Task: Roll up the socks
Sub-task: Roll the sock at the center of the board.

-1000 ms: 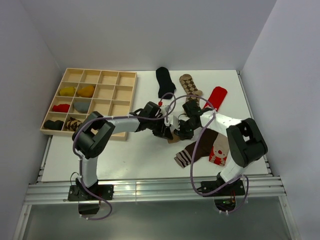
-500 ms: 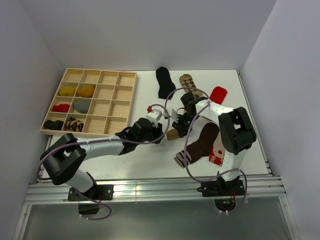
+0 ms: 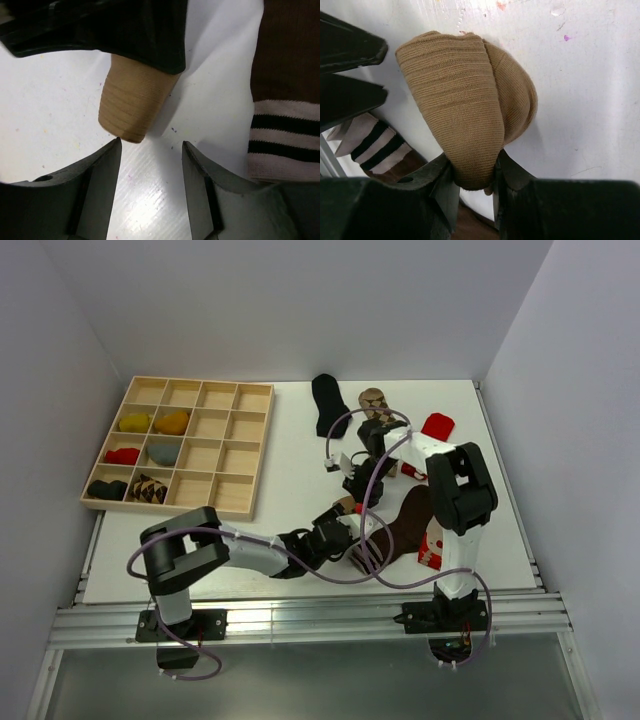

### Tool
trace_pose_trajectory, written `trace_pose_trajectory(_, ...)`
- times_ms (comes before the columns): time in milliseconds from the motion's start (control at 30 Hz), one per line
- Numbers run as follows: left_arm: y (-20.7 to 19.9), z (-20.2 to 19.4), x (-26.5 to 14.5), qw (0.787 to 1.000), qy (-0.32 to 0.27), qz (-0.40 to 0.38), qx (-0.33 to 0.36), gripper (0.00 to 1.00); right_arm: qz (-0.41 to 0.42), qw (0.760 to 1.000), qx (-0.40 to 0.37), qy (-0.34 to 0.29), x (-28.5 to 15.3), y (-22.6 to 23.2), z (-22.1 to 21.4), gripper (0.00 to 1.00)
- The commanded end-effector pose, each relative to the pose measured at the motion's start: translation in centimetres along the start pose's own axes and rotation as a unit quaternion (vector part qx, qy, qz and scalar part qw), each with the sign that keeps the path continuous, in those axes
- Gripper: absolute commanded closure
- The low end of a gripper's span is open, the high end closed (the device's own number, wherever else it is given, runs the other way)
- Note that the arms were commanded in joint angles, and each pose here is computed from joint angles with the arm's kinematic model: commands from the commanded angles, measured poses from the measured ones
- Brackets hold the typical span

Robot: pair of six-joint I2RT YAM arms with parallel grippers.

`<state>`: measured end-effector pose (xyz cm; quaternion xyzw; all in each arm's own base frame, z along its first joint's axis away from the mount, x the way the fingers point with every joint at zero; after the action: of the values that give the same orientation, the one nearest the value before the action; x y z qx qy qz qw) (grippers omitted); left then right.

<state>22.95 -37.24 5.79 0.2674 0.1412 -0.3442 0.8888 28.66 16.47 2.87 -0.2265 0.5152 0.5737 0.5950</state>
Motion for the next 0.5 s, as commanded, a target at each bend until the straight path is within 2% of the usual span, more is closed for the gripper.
trace_pose_trajectory(0,1.2,2.9,1.0,0.996,-0.045,0.054,0.053,0.43,0.020,0.998,0.025,0.055,0.0,0.4,-2.4,0.88)
trace_pose_trajectory(100,0.8,3.1,1.9,0.995,-0.052,0.054,0.071,0.39,0.030,0.997,0.027,0.066,0.0,0.6,-2.7,0.88)
trace_pose_trajectory(467,-0.3,2.4,5.4,0.994,-0.044,0.009,0.101,0.39,0.057,0.994,0.036,0.087,0.0,0.9,-3.1,0.88)
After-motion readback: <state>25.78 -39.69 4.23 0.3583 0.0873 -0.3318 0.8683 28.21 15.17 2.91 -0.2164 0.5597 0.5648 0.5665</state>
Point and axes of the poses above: each gripper's point midway between its finger pads, its own x axis out along the fingers, its own y axis along the line the jaws close on, z = x × y, the point moved 1 cm from there along -x, back along the fingers, and after that the axes turned 2 degrees about x, right-handed, at the moved point
